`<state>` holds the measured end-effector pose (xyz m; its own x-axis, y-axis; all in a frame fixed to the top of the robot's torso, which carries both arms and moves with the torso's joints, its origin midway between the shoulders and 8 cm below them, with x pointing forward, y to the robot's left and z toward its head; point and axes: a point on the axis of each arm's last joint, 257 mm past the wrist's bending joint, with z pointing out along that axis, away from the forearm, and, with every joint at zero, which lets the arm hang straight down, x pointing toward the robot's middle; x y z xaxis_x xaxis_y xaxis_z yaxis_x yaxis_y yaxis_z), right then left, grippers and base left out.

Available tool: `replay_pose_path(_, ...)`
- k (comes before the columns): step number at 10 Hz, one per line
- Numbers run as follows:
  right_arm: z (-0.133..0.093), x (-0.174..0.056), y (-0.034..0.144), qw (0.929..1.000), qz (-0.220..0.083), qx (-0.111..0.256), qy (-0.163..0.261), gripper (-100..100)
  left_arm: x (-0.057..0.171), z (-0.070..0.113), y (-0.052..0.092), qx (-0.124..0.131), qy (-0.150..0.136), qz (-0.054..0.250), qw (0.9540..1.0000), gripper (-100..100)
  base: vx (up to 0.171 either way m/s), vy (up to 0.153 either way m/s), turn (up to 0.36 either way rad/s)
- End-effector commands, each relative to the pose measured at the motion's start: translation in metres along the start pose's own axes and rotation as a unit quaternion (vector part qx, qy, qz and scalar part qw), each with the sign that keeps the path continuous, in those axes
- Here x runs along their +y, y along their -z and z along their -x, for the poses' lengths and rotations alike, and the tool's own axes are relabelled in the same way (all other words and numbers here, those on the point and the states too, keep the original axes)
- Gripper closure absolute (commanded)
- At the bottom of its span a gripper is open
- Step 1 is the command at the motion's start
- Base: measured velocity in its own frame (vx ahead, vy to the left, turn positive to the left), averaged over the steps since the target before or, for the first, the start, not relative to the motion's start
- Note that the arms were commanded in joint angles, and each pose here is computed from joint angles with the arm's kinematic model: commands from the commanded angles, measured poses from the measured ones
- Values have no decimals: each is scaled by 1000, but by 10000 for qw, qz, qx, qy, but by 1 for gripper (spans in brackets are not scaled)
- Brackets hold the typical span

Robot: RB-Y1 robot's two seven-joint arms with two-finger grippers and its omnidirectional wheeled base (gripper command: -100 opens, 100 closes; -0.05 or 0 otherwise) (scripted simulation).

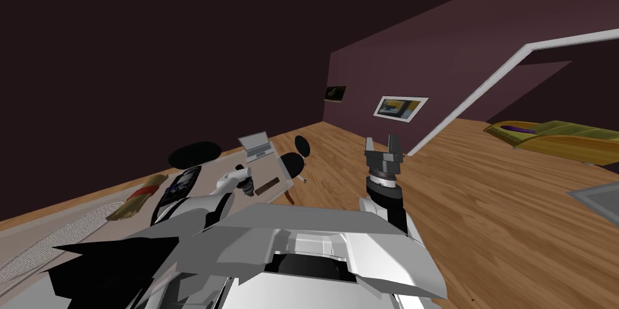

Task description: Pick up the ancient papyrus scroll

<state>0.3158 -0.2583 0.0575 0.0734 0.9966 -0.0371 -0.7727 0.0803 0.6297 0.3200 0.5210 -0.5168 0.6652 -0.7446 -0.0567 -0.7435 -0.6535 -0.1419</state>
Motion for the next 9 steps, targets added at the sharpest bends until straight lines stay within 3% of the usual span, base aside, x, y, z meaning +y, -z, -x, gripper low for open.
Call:
replay_pose_path(1, 0, 0, 0, 10000, 0, 0, 0, 0, 12, 5, -2, -71, 61, 234, 9997, -100, 13, -13, -55)
replay_pose_path(5, 0, 0, 0, 10000, 0, 0, 0, 0, 38, 15, -2, -228, 220, 759, 9966, -100, 31, -21, -53)
replay_pose_path(6, 0, 0, 0, 10000, 0, 0, 0, 0, 35, 13, -2, -207, 194, 680, 9973, -100, 13, -6, -6)
replay_pose_path(7, 0, 0, 0, 10000, 0, 0, 0, 0, 36, 13, -2, -213, 201, 702, 9971, 0, 0, 0, 0)
replay_pose_path(8, 0, 0, 0, 10000, 0, 0, 0, 0, 45, 14, -11, -210, 231, 700, 9971, -100, 15, 20, -51)
replay_pose_path(9, 0, 0, 0, 10000, 0, 0, 0, 0, 48, 15, -13, -209, 239, 700, 9970, -100, 18, 36, -38)
